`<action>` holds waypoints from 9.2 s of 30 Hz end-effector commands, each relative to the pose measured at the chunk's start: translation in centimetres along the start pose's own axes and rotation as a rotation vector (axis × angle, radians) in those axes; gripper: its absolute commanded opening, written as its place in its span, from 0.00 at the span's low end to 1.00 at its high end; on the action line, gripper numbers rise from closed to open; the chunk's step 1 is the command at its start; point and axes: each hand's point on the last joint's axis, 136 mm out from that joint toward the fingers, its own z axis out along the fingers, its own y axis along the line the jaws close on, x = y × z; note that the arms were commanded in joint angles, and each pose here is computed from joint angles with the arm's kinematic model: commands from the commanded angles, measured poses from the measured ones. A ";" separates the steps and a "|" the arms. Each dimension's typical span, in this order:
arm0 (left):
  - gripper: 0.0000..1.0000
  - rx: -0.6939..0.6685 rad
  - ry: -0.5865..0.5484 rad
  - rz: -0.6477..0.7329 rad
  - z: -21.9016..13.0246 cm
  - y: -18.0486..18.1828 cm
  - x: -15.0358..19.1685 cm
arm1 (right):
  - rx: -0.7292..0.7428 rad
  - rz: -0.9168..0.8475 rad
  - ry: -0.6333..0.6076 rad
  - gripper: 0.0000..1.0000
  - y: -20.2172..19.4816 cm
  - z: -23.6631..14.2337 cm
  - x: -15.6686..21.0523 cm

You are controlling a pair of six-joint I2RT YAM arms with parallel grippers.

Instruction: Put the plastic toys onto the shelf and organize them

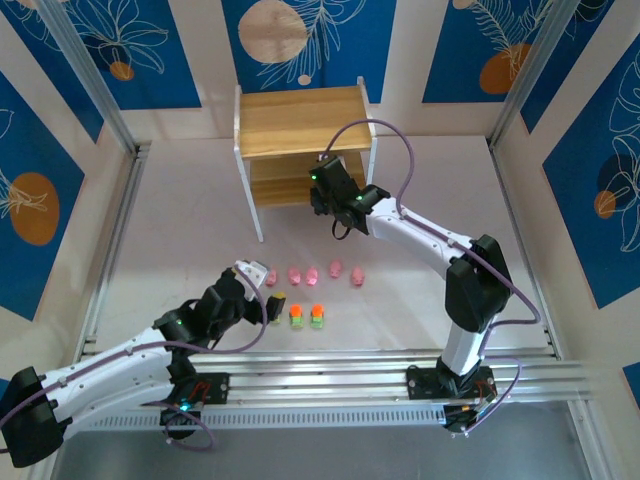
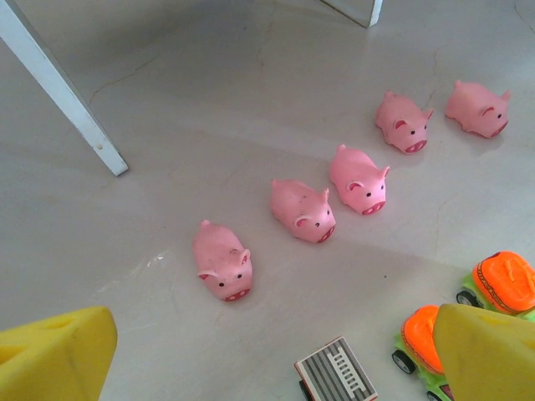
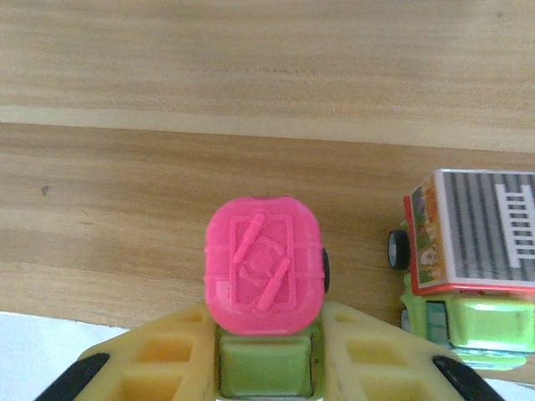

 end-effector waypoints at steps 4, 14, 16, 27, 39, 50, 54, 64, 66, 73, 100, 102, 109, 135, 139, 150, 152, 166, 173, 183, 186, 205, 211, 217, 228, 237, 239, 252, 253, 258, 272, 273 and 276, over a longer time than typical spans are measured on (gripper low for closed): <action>0.97 -0.014 -0.037 -0.007 -0.3 0.3 -1.1 | -0.001 0.026 -0.051 0.12 0.1 0.3 -2.0; 0.97 -0.013 -0.035 -0.007 -0.3 0.3 -1.0 | 0.050 0.049 -0.063 0.12 -0.9 1.3 -1.7; 0.97 -0.014 -0.034 -0.008 -0.2 0.3 -1.0 | 0.061 0.051 -0.062 0.12 -1.2 1.6 -1.6; 0.97 -0.014 -0.033 -0.007 -0.2 0.3 -1.1 | 0.109 0.070 -0.046 0.12 -2.7 2.2 -0.8; 0.97 -0.016 -0.029 -0.005 -0.2 0.3 -0.9 | 0.103 0.078 -0.053 0.27 -2.7 2.1 -0.7; 0.97 -0.021 -0.030 -0.005 -0.1 0.3 -1.0 | 0.074 0.074 -0.086 0.37 -2.4 0.9 -1.8; 0.98 -0.032 -0.030 -0.008 -0.1 0.6 -0.9 | 0.055 0.073 -0.104 0.40 -2.0 0.0 -2.3; 1.00 -0.056 -0.038 -0.018 -0.3 1.0 -1.1 | 0.026 0.065 -0.130 0.42 -1.6 -1.8 -2.7; 1.00 -0.063 -0.040 -0.021 -0.3 1.1 -1.1 | 0.020 0.064 -0.133 0.43 -1.5 -2.1 -2.7; 1.00 -0.095 -0.043 -0.032 -0.4 1.7 -1.2 | 0.008 0.065 -0.137 0.43 -1.2 -3.4 -2.3; 0.91 -0.209 -0.010 -0.119 -1.1 1.9 -0.5 | 0.046 0.010 -0.050 0.42 -5.9 -12.6 10.2; 0.90 -0.232 -0.014 -0.116 -1.4 1.7 -0.4 | 0.054 0.009 -0.029 0.42 -6.6 -12.9 11.6; 0.91 -0.312 -0.032 -0.141 -2.7 1.1 -0.5 | 0.063 0.001 0.029 0.42 -8.1 -13.5 16.0; 0.90 -0.319 0.100 -0.300 -0.7 -1.4 4.2 | 0.067 -0.025 0.096 0.48 -9.8 -13.3 21.6; 0.89 -0.307 0.113 -0.320 -0.2 -1.9 4.7 | 0.063 -0.021 0.098 0.47 -9.9 -13.2 21.6; 0.87 -0.303 0.165 -0.335 1.1 -2.6 6.8 | 0.055 -0.009 0.105 0.42 -10.0 -13.1 21.7; 0.86 -0.305 0.174 -0.340 1.3 -2.7 7.3 | 0.055 -0.009 0.104 0.40 -10.0 -13.1 21.7; 0.79 -0.298 0.192 -0.352 2.1 -2.9 8.6 | 0.050 -0.005 0.108 0.33 -10.0 -13.0 21.7; 0.74 -0.286 0.213 -0.353 2.6 -3.3 9.3 | 0.052 -0.004 0.114 0.30 -10.0 -12.9 21.8; 0.65 -0.267 0.225 -0.350 3.2 -4.0 9.6 | 0.051 -0.004 0.116 0.26 -10.0 -12.9 21.8; 0.63 -0.263 0.225 -0.352 3.3 -4.1 9.7 | 0.050 -0.003 0.115 0.25 -10.0 -12.9 21.8; 0.51 -0.248 0.222 -0.371 3.6 -4.3 10.2 | 0.054 -0.002 0.115 0.20 -10.1 -13.0 21.8; 0.47 -0.256 0.206 -0.361 3.6 -4.0 10.0 | 0.054 -0.002 0.115 0.18 -10.1 -13.0 21.8; 0.40 -0.261 0.182 -0.350 3.6 -3.6 9.6 | 0.053 -0.002 0.114 0.17 -10.1 -13.0 21.8; 0.26 -0.260 0.160 -0.330 3.5 -3.0 9.0 | 0.053 0.000 0.115 0.16 -10.1 -12.9 21.8; 0.16 -0.255 0.161 -0.317 3.6 -2.7 8.7 | 0.056 0.004 0.113 0.16 -10.2 -13.0 21.8; 0.15 -0.252 0.156 -0.320 3.5 -2.7 8.6 | 0.056 0.003 0.112 0.16 -10.2 -13.0 21.8; 0.11 -0.197 0.125 -0.294 1.7 -2.6 6.7 | 0.054 0.016 0.094 0.16 -10.4 -13.2 21.7; 0.10 -0.192 0.118 -0.293 1.5 -2.5 6.4 | 0.052 0.017 0.092 0.16 -10.5 -13.2 21.7; 0.09 -0.172 0.104 -0.279 0.5 -2.5 5.0 | 0.048 0.022 0.084 0.16 -10.5 -13.3 21.6; 0.10 -0.116 0.047 -0.243 -0.7 -2.8 -3.0 | 0.028 0.039 0.059 0.16 -10.8 -13.8 21.6; 0.10 -0.112 0.045 -0.246 -0.5 -2.7 -3.8 | 0.027 0.042 0.056 0.16 -10.8 -13.8 21.5; 0.10 -0.095 0.033 -0.254 0.1 -2.7 -5.8 | 0.022 0.046 0.050 0.16 -10.9 -13.9 21.5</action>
